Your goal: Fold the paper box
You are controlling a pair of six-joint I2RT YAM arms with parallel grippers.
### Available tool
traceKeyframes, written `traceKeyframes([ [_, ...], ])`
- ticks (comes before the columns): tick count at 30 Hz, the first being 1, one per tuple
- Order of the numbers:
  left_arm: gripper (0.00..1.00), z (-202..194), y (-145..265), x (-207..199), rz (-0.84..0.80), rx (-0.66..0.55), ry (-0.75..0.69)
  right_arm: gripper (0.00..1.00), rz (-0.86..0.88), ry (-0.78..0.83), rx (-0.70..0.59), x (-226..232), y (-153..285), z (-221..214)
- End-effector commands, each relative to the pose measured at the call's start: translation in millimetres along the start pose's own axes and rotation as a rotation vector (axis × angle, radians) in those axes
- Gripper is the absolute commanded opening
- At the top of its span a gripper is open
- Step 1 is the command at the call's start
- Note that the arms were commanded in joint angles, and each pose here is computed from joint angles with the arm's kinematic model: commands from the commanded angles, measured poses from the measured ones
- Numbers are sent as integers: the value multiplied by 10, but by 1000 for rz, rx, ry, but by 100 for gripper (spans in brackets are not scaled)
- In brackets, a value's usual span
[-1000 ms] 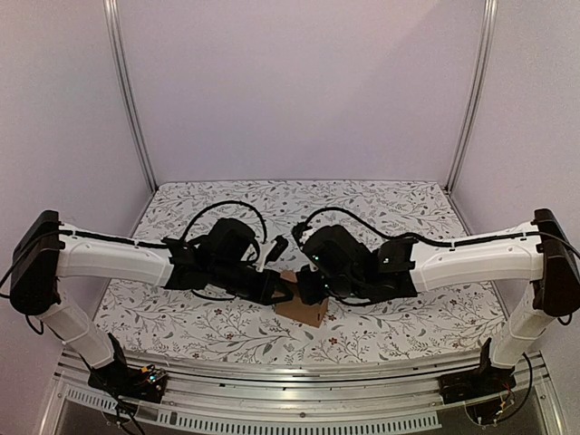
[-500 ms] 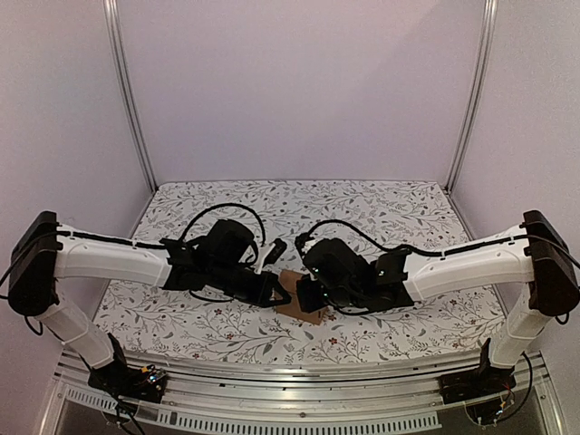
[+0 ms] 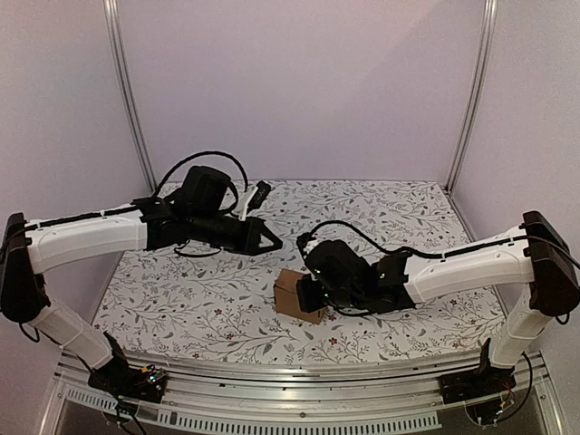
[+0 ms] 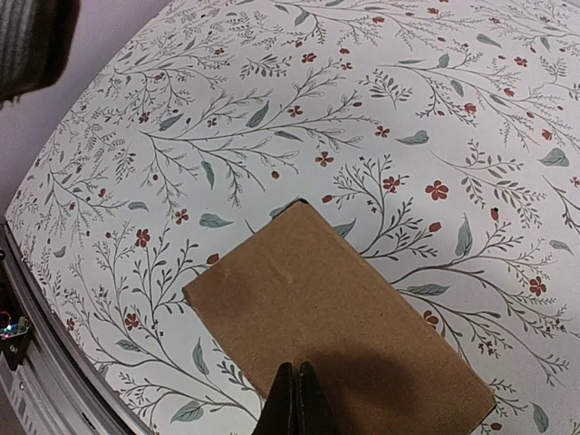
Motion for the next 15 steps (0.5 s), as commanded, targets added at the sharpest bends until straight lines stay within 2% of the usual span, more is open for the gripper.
traceKeyframes([
  [1, 0, -32, -199, 247, -11, 100, 22, 0, -64, 61, 219, -158, -75, -472],
  [6, 0, -160, -448, 492, -110, 185, 112, 0, -62, 59, 214, -164, -50, -466],
  [15, 0, -786, -766, 1165, -47, 283, 288, 0, -64, 58, 217, -175, -38, -485],
])
Point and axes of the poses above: each gripper's point midway between its finger pads, its own y axis back along the fingers, its own x axis along the line the jaws close on, z = x × y, the point moved 10 cm from there along y, back along the fingers, and after that the axes turned 12 degrees about y, right-handed, at the moved point
